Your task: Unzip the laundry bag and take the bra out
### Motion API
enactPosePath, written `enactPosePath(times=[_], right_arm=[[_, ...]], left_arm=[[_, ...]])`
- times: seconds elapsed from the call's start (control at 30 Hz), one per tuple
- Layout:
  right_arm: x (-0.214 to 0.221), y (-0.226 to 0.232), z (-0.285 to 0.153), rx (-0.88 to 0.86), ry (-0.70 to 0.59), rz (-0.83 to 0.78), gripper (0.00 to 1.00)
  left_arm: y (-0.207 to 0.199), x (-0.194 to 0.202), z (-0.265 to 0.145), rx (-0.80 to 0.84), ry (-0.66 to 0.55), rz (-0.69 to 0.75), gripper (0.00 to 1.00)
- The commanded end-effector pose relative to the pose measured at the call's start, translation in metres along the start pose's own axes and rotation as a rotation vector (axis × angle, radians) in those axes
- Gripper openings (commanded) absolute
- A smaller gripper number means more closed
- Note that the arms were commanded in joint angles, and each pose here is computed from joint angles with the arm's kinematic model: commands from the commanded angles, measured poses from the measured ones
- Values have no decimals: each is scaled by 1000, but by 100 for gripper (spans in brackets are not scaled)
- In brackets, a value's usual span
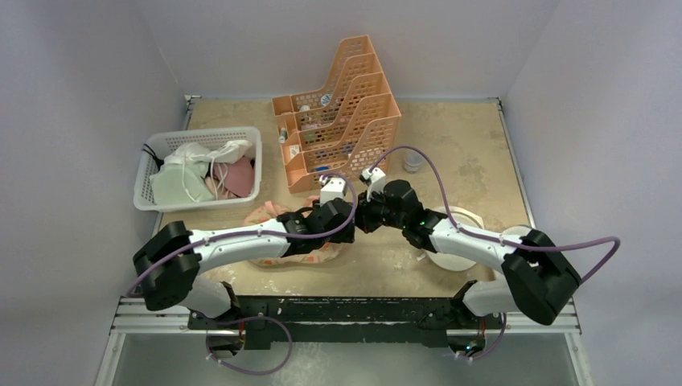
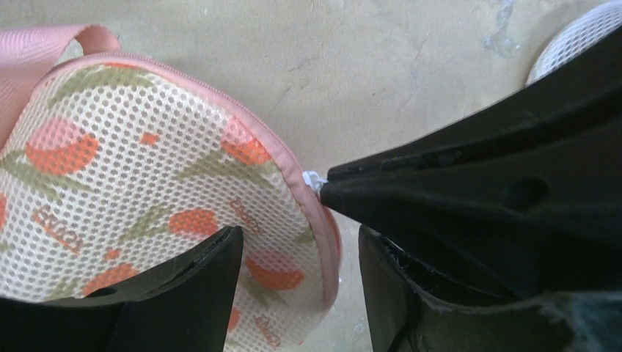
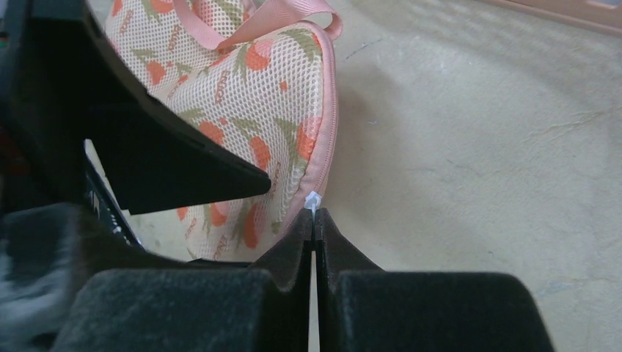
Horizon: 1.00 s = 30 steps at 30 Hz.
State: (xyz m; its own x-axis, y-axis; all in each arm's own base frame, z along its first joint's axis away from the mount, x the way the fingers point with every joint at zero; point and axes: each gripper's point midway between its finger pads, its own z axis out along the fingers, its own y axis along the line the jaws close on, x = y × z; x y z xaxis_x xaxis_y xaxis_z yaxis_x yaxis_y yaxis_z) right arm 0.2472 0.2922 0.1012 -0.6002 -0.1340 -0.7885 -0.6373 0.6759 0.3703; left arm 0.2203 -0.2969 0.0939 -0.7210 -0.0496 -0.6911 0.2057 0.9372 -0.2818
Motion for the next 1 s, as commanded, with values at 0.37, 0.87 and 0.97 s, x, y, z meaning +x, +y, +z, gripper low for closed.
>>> enactPosePath(times=[0.37, 0.87, 0.97], right_arm=[[-7, -4, -14, 33, -79, 35, 0], [-26, -58, -28, 176, -178, 72, 0], [-29, -69, -25, 209, -182, 63, 0]], left_arm=[[-10, -4, 14, -28, 43, 184, 0], [-63, 53, 0, 175, 146, 342, 0], [-54, 63, 0, 159, 171, 353, 0]])
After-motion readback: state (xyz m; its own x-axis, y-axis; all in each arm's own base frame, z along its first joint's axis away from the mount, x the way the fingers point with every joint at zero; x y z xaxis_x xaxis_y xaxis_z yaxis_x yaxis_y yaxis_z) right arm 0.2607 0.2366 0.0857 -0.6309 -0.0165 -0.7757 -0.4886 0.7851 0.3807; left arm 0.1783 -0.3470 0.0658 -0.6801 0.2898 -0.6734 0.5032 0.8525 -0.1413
